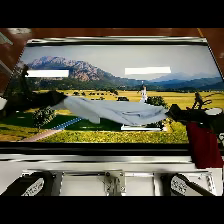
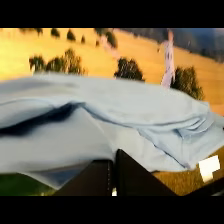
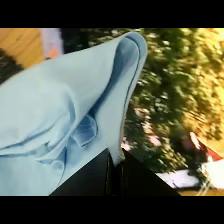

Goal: Fold the shirts.

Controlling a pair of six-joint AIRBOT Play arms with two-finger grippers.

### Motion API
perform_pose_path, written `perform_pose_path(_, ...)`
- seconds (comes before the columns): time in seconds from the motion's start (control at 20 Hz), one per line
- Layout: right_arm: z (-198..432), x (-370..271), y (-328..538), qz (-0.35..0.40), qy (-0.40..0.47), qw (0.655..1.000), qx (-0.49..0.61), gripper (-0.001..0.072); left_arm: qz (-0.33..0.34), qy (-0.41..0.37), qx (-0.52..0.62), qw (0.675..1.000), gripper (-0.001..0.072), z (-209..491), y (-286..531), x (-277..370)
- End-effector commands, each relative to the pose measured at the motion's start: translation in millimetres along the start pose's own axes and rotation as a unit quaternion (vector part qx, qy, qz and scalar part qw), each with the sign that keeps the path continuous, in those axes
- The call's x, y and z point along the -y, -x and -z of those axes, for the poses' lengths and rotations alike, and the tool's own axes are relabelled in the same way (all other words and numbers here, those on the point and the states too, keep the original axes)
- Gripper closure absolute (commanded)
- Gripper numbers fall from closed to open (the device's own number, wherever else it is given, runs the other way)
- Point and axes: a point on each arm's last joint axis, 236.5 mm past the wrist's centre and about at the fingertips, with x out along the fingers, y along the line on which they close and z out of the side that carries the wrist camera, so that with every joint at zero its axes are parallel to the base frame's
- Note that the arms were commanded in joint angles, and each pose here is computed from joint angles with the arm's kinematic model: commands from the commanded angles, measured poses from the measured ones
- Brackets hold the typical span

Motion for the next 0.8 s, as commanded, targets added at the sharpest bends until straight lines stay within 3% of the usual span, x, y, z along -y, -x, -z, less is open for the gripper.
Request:
perform_pose_path(0.0,-52,-94,95,-0.053,0.119,0.984,0.119,0.0643,0.021,-0.107,0.206,0.973,0.0674,-117,91,83)
perform_pose_path(0.15,-71,-216,248,-0.091,0.262,0.919,0.279,0.0643,0.074,-0.169,0.413,0.892,0.0675,-195,244,198)
perform_pose_path(0.25,-69,-259,350,-0.05,0.319,0.859,0.397,0.0644,0.085,-0.228,0.487,0.839,0.0675,-202,324,255)
perform_pose_path(0.35,-60,-280,431,-0.011,0.328,0.809,0.488,0.0644,0.083,-0.272,0.517,0.807,0.0675,-196,369,289)
perform_pose_path(0.55,-26,-309,506,-0.015,0.331,0.759,0.561,0.0644,0.062,-0.312,0.502,0.804,0.0675,-179,379,299)
perform_pose_path(0.65,-9,-315,514,-0.013,0.343,0.758,0.555,0.0644,0.06,-0.328,0.481,0.811,0.0675,-161,380,303)
perform_pose_path(0.75,1,-309,511,0.007,0.35,0.769,0.535,0.0643,0.015,-0.359,0.463,0.81,0.0676,-141,386,296)
